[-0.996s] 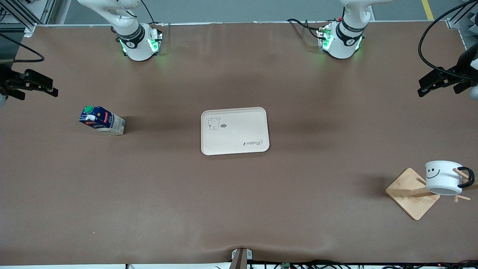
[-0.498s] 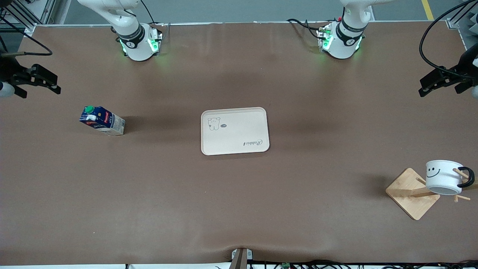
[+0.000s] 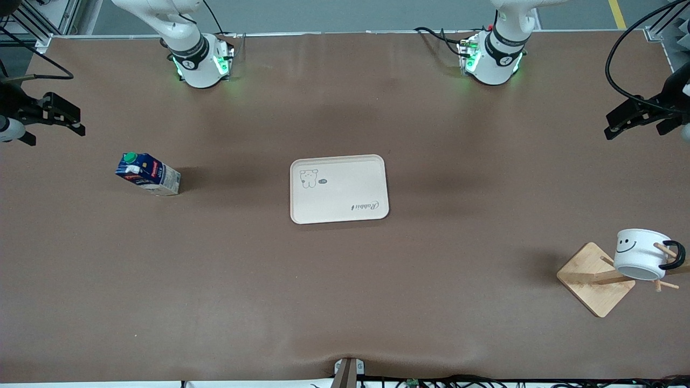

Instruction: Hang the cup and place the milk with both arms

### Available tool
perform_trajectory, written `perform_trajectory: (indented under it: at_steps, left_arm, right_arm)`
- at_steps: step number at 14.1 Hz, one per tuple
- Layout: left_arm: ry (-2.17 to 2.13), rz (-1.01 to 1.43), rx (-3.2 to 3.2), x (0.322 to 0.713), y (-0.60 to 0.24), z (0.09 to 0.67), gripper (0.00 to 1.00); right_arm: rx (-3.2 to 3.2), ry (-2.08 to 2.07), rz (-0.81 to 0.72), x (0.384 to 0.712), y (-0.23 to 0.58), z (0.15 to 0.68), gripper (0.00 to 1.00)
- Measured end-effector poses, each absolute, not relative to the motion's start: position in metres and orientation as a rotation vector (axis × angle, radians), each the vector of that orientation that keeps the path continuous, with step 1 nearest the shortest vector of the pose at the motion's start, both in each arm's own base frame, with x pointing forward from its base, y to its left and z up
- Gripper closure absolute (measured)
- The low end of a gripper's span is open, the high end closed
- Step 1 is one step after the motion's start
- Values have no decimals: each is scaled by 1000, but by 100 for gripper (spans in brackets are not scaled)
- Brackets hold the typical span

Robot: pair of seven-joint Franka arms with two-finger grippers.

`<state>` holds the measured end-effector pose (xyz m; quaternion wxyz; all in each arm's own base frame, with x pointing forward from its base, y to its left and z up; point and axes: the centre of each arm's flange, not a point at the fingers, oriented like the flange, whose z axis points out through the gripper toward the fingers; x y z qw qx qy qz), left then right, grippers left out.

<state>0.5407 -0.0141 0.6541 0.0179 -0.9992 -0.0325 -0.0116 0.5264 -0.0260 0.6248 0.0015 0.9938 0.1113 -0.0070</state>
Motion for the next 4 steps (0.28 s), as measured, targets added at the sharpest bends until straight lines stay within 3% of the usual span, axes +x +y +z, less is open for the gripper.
perform_trajectory:
  at_steps: [4]
  left_arm:
    - [-101, -38, -3104, 541, -14, 655, 0]
  right_arm:
    - [3119, 349, -24, 527, -27, 624, 0]
